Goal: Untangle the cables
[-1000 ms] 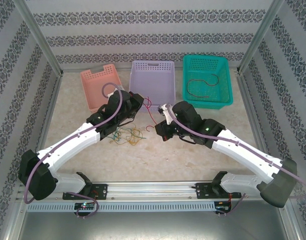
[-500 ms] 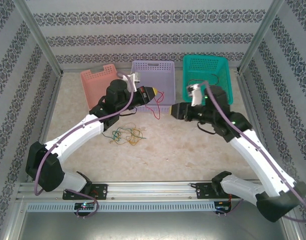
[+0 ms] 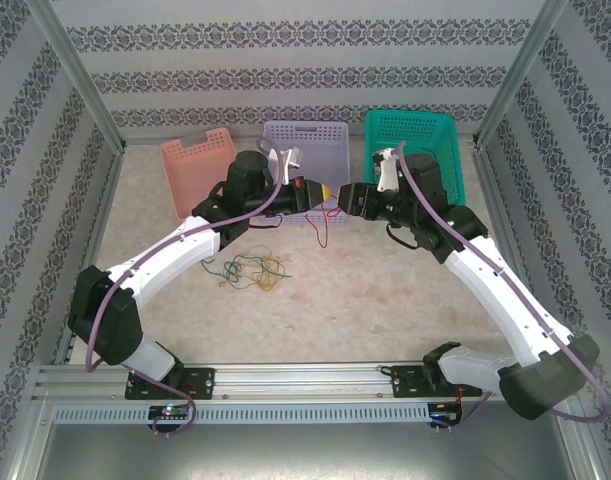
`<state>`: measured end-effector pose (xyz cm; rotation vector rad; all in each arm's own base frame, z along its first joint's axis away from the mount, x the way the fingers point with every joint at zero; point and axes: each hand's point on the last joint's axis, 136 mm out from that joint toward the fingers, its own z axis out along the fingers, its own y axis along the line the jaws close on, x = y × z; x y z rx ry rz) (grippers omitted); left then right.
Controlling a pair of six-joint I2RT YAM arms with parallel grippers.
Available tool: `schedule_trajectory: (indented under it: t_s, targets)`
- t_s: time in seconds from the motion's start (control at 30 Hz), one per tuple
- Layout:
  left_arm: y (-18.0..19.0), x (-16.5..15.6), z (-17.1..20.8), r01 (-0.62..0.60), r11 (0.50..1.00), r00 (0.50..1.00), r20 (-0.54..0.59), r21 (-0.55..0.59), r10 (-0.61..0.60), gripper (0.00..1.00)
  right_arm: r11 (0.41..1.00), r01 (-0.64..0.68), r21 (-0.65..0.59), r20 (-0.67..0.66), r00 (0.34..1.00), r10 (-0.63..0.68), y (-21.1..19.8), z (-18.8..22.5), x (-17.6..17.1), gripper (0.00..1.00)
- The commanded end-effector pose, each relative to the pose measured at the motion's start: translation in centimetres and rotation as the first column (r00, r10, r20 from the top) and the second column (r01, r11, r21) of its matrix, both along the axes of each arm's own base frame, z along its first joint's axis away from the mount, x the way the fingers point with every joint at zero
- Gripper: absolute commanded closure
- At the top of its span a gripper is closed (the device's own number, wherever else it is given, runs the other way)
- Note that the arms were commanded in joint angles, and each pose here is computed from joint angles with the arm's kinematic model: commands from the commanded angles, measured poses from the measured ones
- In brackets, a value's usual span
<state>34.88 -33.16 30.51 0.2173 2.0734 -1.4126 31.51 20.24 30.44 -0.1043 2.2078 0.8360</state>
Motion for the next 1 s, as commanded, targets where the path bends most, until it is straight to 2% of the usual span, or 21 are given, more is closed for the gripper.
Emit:
schedule_trajectory:
  t_s: [0.0,0.3,0.43,0.77,0.87,0.97]
  targets:
    - [-0.3,-0.2,1.9,0.042,0.999,0.999,0.031,-0.026,-0.041,1.0,0.999,0.025,-0.027,0.059,0.998,-0.023,-0.3,1.0,1.0,0.45]
    - [-0.6,-0.3,1.6,0.063,0.998,0.998,0.014,-0.012,-0.063,1.0,1.0,0.005,-0.01,-0.011,1.0,-0.005,-0.1,-0.9,1.2,0.45]
    - [-0.8,-0.2,1.6,0.067,0.998,0.998,0.009,-0.016,-0.067,1.0,0.999,0.028,-0.016,-0.043,0.999,-0.029,-0.4,-1.8,1.5,0.5]
    - [-0.9,-0.1,1.6,0.076,0.997,0.997,0.007,-0.014,-0.076,1.0,0.997,0.077,-0.024,-0.07,0.994,-0.078,-1.4,-2.9,2.4,0.82]
    - [-0.9,-0.2,1.5,0.077,0.997,0.997,0.002,-0.011,-0.077,1.0,0.995,0.096,-0.031,-0.067,0.993,-0.098,-1.8,-3.0,2.6,0.97]
    - [-0.9,-0.2,1.4,0.081,0.997,0.997,0.002,-0.003,-0.081,1.0,0.99,0.127,-0.055,-0.06,0.99,-0.13,-2.6,-3.1,2.8,1.0]
